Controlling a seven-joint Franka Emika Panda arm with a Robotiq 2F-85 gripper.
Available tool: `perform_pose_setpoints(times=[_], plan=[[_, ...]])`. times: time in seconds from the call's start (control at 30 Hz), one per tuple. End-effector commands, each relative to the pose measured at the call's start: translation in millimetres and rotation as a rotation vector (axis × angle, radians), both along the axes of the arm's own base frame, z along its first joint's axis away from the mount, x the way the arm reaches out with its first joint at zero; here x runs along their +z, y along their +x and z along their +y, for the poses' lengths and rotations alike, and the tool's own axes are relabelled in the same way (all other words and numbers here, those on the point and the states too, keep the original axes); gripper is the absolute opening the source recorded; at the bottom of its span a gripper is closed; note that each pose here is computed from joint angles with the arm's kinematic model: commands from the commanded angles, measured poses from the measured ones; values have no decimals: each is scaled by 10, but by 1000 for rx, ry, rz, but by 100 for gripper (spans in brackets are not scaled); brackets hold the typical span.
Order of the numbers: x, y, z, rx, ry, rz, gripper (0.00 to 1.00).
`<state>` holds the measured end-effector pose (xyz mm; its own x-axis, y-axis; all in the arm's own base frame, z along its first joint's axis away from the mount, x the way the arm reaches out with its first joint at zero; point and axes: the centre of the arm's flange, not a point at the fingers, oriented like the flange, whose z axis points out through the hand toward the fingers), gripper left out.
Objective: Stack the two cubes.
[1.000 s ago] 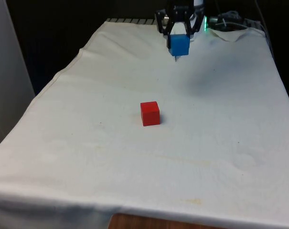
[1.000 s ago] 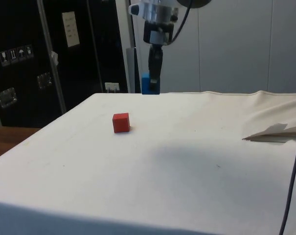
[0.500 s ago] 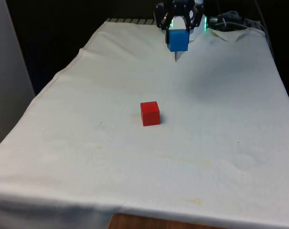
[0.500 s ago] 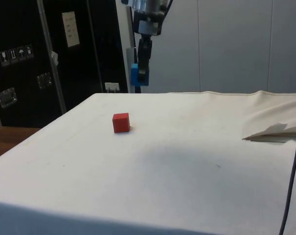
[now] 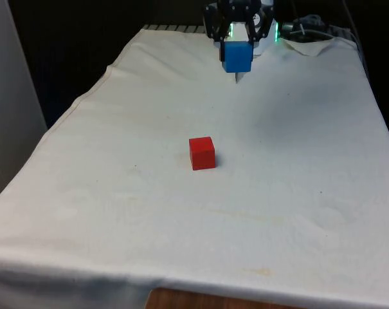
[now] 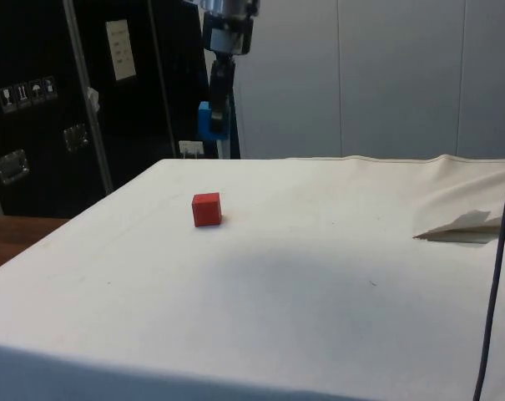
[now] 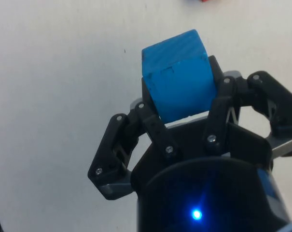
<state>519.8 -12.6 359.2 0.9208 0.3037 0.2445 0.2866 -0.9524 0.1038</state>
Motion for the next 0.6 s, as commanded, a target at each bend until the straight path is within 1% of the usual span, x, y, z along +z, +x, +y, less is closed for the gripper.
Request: perform_pose_setpoints(times=[0.0,0.03,0.07,0.1,0.37,0.4,0.43,0.57], plan=[[2,41,8,-4,4,6,1],[6,25,-1,-1,-1,0,1],[4,68,7,-4,3,5,1],[7,114,6,-6,3,3,1],[-22,302,-36,-15,0,0,1],[-16,295,-32,-11,-7,-7,1],[-24,318,-47,-16,-1,1,1],[-53,373,-76,-21,-3,8,1]])
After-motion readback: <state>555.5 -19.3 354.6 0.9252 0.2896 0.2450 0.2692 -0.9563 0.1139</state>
